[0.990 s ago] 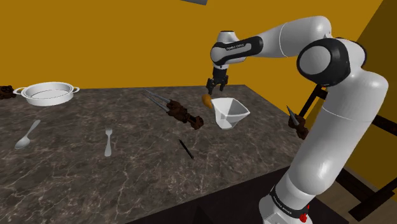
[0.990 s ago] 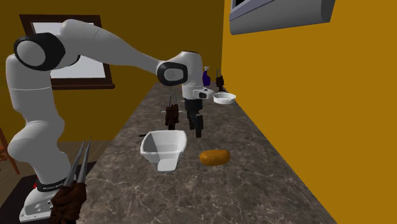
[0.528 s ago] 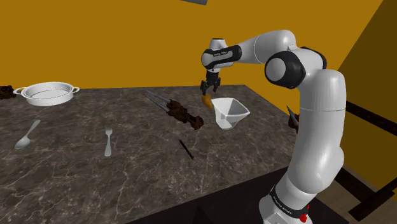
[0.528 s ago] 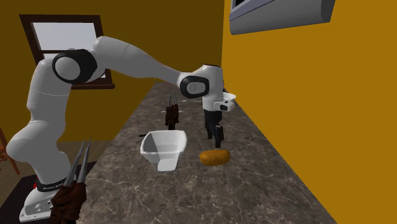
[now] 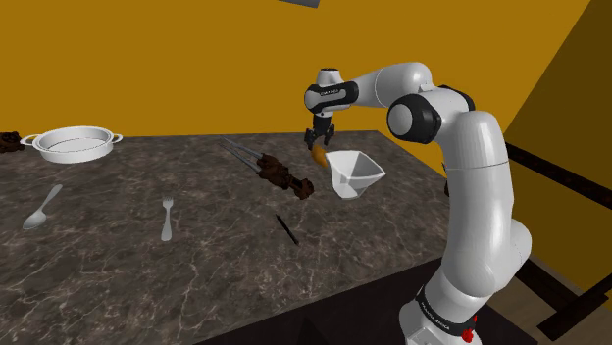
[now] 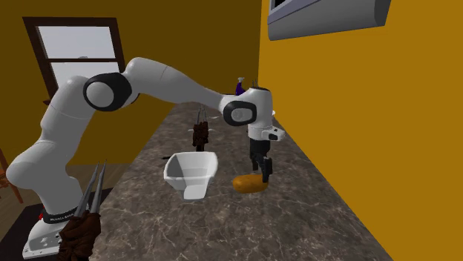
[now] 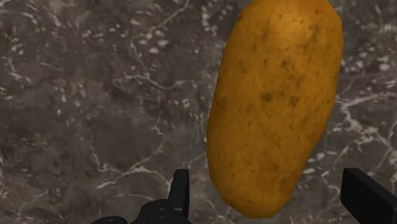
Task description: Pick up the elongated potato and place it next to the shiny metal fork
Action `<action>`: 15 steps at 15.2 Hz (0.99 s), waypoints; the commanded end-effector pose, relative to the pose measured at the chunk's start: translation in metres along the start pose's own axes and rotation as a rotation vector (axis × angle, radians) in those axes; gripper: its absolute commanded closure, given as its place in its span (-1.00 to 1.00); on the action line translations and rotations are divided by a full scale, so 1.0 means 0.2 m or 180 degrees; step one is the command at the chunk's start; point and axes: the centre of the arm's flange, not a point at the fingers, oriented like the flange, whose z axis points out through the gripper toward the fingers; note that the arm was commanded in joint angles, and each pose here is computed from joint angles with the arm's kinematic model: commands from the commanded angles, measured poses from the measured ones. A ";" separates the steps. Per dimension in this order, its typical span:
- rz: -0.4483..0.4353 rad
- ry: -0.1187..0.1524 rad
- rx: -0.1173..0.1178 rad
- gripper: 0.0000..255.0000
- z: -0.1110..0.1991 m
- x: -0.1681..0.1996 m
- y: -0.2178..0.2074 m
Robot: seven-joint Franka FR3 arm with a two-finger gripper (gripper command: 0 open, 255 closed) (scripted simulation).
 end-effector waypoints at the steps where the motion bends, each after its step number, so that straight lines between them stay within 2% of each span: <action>1: 0.0000 0.0002 0.0000 -1.00 0.05 0.00 0.00; 3: 0.0000 0.0002 0.0000 -1.00 0.12 0.00 0.00; 11: 0.0000 0.0002 0.0000 -1.00 0.12 0.00 0.00; 12: 0.0000 0.0002 0.0000 1.00 0.12 0.00 0.00; 15: 0.0000 0.0002 0.0000 1.00 0.12 0.00 0.00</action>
